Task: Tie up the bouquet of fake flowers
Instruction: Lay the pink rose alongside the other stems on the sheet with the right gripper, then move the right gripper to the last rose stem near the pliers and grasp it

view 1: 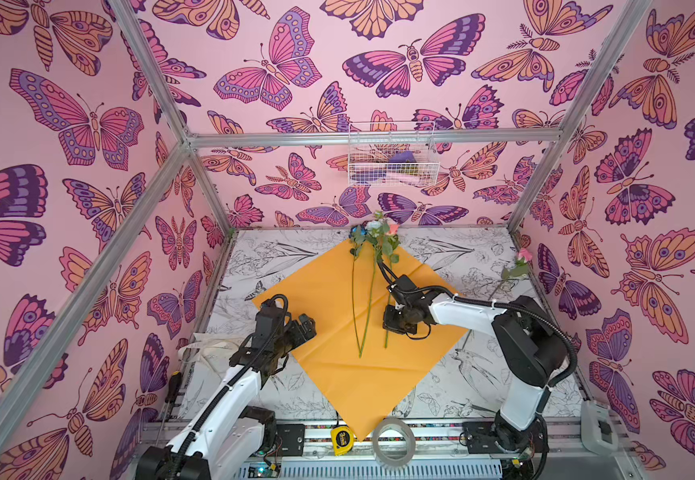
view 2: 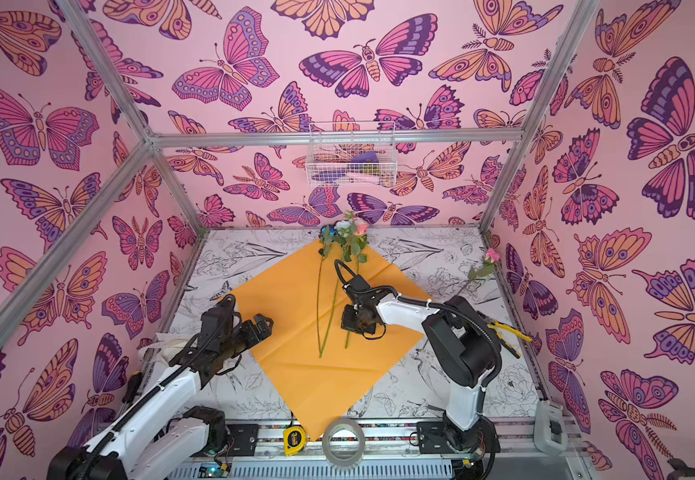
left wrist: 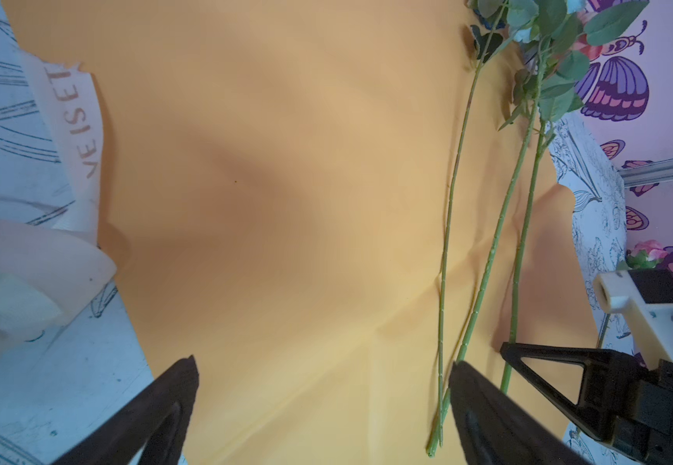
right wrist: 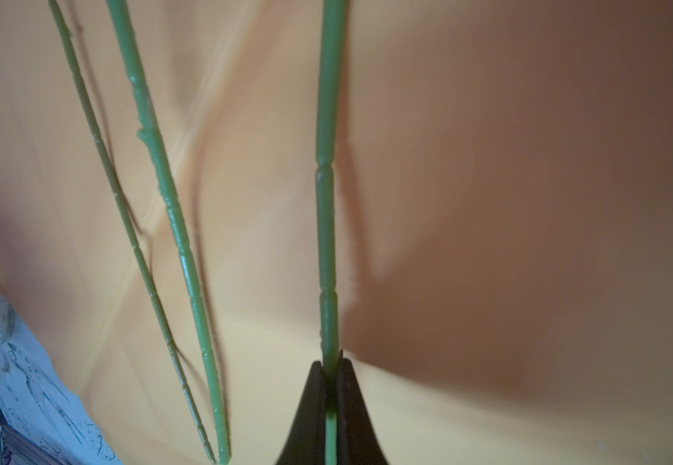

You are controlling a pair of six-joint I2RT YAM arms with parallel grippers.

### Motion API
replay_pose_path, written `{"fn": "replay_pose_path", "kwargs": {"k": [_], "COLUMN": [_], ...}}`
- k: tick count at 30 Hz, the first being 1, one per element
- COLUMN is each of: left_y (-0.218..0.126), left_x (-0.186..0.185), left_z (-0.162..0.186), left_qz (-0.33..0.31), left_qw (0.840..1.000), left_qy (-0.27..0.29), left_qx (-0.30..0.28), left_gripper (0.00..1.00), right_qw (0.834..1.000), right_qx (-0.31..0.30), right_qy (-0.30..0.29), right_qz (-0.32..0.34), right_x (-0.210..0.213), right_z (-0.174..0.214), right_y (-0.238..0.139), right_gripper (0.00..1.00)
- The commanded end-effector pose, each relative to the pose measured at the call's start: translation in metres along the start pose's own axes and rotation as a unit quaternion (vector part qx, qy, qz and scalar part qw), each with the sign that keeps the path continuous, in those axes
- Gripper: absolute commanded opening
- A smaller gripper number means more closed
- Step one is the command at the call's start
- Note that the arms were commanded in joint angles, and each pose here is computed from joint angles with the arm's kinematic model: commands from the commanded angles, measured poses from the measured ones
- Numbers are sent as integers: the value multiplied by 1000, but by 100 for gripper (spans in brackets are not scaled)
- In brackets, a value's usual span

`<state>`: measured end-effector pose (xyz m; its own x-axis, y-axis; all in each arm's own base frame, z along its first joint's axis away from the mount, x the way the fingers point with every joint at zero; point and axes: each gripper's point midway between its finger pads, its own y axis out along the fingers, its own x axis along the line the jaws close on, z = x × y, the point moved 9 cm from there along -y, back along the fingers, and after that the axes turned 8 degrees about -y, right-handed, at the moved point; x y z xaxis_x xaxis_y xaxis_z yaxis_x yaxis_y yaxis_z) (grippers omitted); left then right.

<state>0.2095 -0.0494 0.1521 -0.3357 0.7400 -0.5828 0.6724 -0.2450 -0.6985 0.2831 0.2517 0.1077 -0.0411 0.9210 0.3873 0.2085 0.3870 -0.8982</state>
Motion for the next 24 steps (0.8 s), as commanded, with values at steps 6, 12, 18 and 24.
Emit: {"fn": "replay_pose_path", "kwargs": {"k": [6, 12, 18, 24], "left_y": [1, 1, 0, -1], "left_x": [5, 4, 4, 4], "left_z": [2, 2, 2, 1], "left_qz": [-6, -4, -2, -1], "left_qw": [1000, 1000, 1000, 1000], "left_qy": [0, 1, 0, 1], "left_qx": [5, 4, 2, -3], "left_gripper": [99, 99, 99, 99], "right_qw": [1000, 999, 996, 985], "right_qx": [7, -7, -37, -93], "right_qy": [-15, -33, -51, -21], "right_qz": [-22, 4, 58, 145], "right_x": [23, 20, 5, -43], "right_z": [-1, 0, 5, 0], "right_y": [5, -14, -58, -118], "right_gripper": [22, 33, 40, 41]}}
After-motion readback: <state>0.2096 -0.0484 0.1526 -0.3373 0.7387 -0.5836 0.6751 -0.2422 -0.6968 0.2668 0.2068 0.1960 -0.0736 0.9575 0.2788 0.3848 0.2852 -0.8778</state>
